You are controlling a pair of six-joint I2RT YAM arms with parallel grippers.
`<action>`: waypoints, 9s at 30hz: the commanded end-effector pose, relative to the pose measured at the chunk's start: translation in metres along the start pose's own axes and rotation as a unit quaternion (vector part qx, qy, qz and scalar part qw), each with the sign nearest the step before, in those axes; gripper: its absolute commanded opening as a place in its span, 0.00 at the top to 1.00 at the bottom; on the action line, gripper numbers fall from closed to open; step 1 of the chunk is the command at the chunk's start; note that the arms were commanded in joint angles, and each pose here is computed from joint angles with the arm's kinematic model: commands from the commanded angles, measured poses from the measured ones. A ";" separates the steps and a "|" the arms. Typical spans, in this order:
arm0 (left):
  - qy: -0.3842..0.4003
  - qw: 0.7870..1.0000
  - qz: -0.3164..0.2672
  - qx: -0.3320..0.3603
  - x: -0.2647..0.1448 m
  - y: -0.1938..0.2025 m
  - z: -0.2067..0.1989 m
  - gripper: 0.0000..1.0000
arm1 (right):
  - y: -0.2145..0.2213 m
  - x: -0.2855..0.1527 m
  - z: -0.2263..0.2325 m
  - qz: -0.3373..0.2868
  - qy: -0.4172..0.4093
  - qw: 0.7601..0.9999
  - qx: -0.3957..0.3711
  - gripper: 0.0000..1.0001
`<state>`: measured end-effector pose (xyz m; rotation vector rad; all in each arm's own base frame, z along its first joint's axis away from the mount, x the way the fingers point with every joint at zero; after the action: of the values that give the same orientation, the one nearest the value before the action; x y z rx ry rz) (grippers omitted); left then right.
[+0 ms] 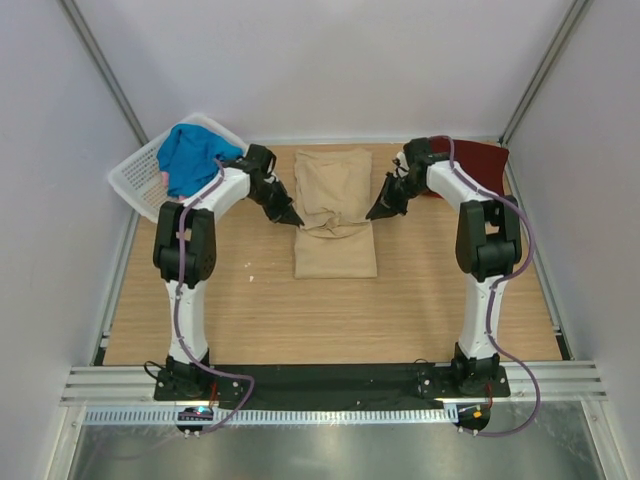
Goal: Fold and stack the t-shirts
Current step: Fold the tshirt
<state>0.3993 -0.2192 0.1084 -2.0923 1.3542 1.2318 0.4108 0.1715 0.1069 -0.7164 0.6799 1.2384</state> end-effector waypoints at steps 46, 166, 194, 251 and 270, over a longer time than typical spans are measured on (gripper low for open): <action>-0.075 0.987 0.003 0.140 0.042 0.085 0.065 0.78 | 0.128 0.038 -0.044 0.048 0.000 0.997 -0.055 0.99; -0.001 0.991 -0.126 0.037 -0.105 0.055 0.003 1.00 | 0.072 -0.060 0.066 -0.051 0.002 0.994 -0.101 0.99; 0.016 0.988 -0.150 0.040 -0.021 -0.125 -0.009 0.76 | -0.106 0.023 0.018 -0.144 0.007 0.986 -0.088 0.81; -0.071 0.971 -0.099 0.203 -0.052 0.043 0.066 0.43 | 0.074 0.004 0.003 -0.046 0.024 0.988 -0.147 0.33; -0.042 0.975 -0.072 0.208 -0.010 0.001 0.032 0.54 | 0.036 0.029 0.015 -0.034 0.004 0.988 -0.150 0.51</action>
<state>0.3714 -0.1864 0.0893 -1.7761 1.2444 0.9440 0.3721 0.1990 0.0778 -0.9823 0.5342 1.2858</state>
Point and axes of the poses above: each gripper's point midway between its finger pads, its own x axis out along the fingers, its own z axis along the line the jaws close on, y = z × x, the point moved 3 cm from there along -x, back along the fingers, and after that the axes turned 7 degrees about -x, right-handed, at the moved point
